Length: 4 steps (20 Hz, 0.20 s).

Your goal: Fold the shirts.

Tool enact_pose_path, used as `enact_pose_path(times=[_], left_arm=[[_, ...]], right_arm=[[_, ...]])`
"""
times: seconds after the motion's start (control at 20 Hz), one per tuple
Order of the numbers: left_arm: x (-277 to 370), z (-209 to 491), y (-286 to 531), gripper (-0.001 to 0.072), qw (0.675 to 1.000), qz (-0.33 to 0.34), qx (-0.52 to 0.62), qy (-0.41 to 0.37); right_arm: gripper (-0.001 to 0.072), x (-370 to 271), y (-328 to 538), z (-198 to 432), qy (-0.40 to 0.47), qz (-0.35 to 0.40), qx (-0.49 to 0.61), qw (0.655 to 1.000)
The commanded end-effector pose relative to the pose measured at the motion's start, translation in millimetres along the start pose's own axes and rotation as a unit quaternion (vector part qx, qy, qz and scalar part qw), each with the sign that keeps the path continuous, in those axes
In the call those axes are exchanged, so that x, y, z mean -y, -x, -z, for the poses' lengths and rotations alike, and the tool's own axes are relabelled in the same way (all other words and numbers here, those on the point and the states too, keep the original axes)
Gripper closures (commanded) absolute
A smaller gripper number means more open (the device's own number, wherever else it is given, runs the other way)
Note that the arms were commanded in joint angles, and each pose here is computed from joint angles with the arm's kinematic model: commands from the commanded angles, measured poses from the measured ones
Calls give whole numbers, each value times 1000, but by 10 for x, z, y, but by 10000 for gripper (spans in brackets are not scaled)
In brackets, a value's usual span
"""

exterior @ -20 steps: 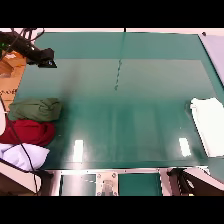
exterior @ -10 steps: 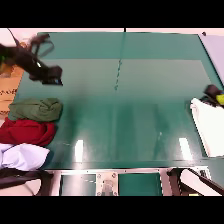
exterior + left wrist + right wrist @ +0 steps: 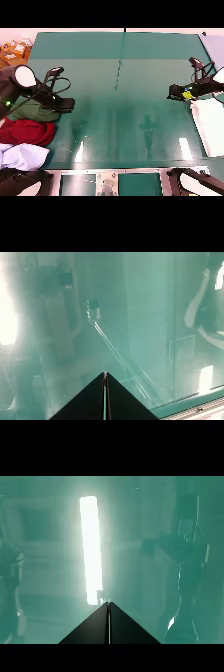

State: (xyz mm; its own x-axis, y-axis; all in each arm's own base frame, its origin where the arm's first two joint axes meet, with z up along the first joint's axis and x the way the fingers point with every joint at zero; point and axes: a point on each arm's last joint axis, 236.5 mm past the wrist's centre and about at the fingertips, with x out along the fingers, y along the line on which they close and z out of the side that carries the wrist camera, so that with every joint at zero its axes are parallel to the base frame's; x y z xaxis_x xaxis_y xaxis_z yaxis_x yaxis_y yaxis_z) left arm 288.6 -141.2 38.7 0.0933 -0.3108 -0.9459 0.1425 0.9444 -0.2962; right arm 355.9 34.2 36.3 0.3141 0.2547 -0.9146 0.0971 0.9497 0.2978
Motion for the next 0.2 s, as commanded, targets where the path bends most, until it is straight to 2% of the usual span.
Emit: enact_pose_path(times=[0.0,0.15], left_arm=[[-2,37,-32,685,1000,-2,-1,1],[-1,39,-32,685,1000,-2,-1,1]], right_arm=[[694,-97,-31,24,14,-4,-4,1000],[694,-97,-31,24,14,-4,-4,1000]])
